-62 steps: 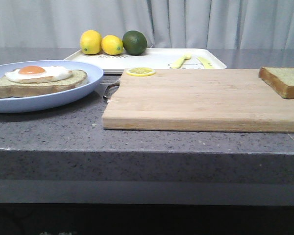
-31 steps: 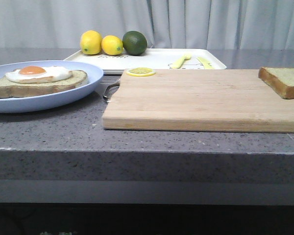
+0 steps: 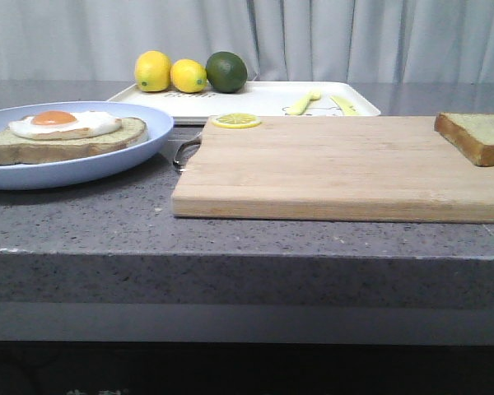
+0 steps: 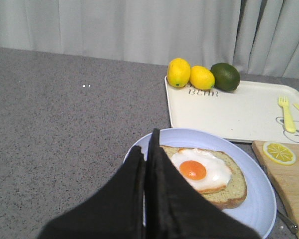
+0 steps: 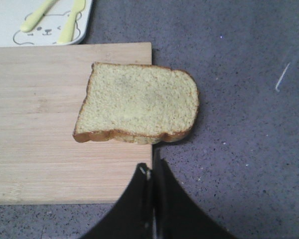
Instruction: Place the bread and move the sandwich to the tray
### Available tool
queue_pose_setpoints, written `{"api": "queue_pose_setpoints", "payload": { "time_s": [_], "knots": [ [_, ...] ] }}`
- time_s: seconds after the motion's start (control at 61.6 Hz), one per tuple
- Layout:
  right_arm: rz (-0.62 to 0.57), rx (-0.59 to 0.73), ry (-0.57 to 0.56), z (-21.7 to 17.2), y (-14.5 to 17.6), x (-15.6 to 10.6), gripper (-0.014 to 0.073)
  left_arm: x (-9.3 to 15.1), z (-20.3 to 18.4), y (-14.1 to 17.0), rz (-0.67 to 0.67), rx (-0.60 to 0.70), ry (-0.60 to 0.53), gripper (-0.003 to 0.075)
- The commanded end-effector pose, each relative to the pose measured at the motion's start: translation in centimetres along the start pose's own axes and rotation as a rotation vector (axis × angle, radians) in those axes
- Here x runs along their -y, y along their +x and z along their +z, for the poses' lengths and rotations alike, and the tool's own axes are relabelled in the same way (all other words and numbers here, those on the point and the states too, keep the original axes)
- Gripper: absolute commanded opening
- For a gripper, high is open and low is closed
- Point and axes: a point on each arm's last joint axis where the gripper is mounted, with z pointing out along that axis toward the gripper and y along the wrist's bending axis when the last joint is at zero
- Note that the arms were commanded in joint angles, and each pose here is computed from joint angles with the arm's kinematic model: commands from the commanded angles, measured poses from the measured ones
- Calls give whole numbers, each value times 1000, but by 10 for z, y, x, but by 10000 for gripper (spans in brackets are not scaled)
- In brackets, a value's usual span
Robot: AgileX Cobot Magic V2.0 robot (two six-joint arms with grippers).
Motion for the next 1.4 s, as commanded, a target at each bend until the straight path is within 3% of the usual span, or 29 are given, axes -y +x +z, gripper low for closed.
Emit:
{"api": "queue_pose_setpoints", "payload": {
  "time_s": [0.0, 0.097, 0.195, 0.276, 0.341, 0.422, 0.503, 0.763, 1.104, 1.185, 1.38],
  "knots": [
    [-13, 46, 9, 5, -14, 0, -71, 2, 7, -14, -8, 58, 11, -20],
    [-13, -14, 16, 15, -13, 0, -39, 1, 15, -13, 6, 37, 2, -18],
    [-13, -66, 21, 22, -10, 0, 127, 0, 20, -12, 54, 25, -19, 31],
    [-13, -82, 23, 26, -10, 0, 344, -1, 21, -12, 72, 23, -26, 152],
    [-13, -79, 23, 26, -10, 0, 528, -1, 21, -12, 72, 23, -26, 304],
    [-13, -79, 23, 26, -10, 0, 651, -1, 21, -12, 72, 23, -26, 454],
    [-4, -81, 15, 26, -10, 0, 659, -1, 21, -12, 70, 23, -26, 499],
    [65, -99, -41, 24, -17, -7, 643, 0, 21, -11, 72, 18, -19, 491],
    [-1, -321, -36, 35, -65, -11, 643, 27, 18, -8, 128, 9, 183, 491],
    [25, -355, -25, 41, -76, -6, 643, 31, 18, -7, 137, 7, 216, 491],
    [227, -422, -61, 67, -83, 35, 643, 34, 17, -6, 144, -7, 240, 491]
  ]
}}
